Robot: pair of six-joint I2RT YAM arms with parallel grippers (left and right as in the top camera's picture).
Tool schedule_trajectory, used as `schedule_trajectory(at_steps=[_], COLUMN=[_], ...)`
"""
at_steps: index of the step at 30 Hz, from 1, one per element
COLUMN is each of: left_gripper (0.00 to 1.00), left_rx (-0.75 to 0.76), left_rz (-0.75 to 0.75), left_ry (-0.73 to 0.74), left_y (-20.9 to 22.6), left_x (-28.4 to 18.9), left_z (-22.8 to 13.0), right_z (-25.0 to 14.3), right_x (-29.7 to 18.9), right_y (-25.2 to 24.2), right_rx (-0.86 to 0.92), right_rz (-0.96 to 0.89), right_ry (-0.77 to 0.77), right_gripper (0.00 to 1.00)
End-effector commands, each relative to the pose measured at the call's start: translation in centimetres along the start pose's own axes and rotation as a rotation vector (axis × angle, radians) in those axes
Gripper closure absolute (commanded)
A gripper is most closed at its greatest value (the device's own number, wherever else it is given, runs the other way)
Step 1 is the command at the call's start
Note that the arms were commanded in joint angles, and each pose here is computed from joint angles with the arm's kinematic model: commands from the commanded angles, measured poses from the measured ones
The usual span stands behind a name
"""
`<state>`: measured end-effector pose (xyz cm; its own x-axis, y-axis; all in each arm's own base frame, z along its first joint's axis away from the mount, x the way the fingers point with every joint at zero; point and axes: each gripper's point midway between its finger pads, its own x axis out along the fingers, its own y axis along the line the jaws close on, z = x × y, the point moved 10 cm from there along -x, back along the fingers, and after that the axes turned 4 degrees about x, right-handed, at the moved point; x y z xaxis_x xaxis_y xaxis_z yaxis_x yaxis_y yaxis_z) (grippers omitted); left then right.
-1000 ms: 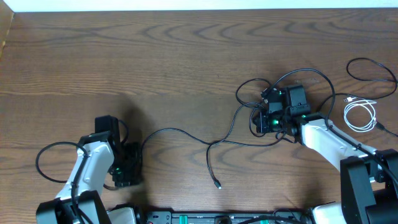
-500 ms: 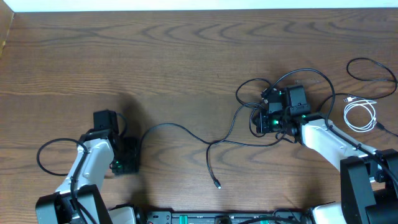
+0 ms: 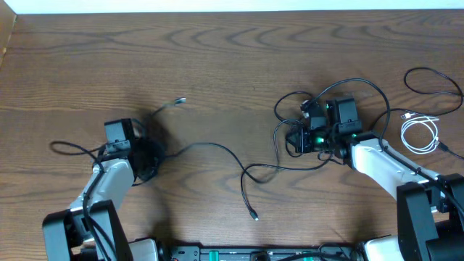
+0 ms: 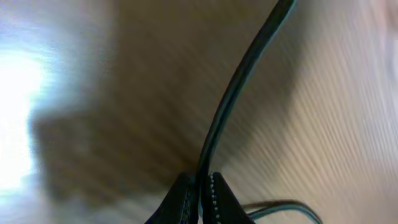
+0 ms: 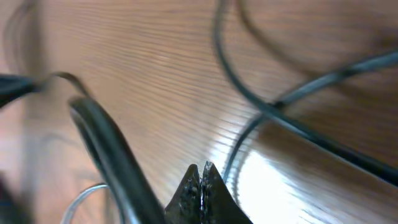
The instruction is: Untangle cables
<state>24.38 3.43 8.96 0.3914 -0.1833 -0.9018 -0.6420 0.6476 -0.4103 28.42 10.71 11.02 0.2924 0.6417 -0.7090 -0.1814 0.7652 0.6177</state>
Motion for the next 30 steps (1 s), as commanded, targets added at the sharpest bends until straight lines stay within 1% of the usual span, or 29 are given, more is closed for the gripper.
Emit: schedule_trajectory(at_steps=[1, 3, 6, 8, 12, 15, 21, 24, 26, 30], left_gripper=[0.92, 0.92, 0.92, 0.92, 0.92, 0.92, 0.92, 0.92, 0.92, 0.92], left_rx=[0.275, 0.301, 0.348, 0.379, 0.471, 0.529, 0.596, 0.606, 0.606, 0.575], left_rz=[-0.268, -0.34, -0.407, -0.424, -0.439, -0.452, -0.461, -0.467, -0.5, -0.562], left_ry=[0.18, 0.216, 0.265, 0.294, 0.345, 0.378, 0.436, 0.458, 0.477, 0.511], left_y=[-1.1, -1.6, -2.4, -3.1, -4.6, -5.7, -6.8, -7.1, -7.2, -7.7], left_x=[0.4, 0.2, 0.2, 0.3, 0.6, 0.8, 1.0, 1.0, 0.8, 0.5], left_z=[-1.9, -2.3, -3.2, -4.0, -5.9, -7.3, -9.5, -10.1, -10.2, -10.3], right_z=[-0.3, -0.1, 0.0, -0.1, -0.7, -1.3, -2.4, -3.1, -3.7, -4.8], right_x=[0.1, 0.0, 0.1, 0.3, 1.1, 1.7, 2.8, 3.3, 3.7, 4.5], right_y=[1.0, 1.3, 2.2, 3.1, 4.6, 5.5, 6.8, 7.5, 8.0, 8.4], right_rx=[0.037, 0.061, 0.065, 0.049, 0.017, -0.01, -0.08, -0.16, -0.215, -0.247], right_rz=[0.172, 0.21, 0.279, 0.329, 0.349, 0.342, 0.295, 0.296, 0.28, 0.169], right_ry=[0.045, 0.048, 0.059, 0.073, 0.102, 0.12, 0.135, 0.149, 0.162, 0.162], right_gripper=[0.99, 0.99, 0.99, 0.99, 0.99, 0.99, 0.99, 0.99, 0.99, 0.99])
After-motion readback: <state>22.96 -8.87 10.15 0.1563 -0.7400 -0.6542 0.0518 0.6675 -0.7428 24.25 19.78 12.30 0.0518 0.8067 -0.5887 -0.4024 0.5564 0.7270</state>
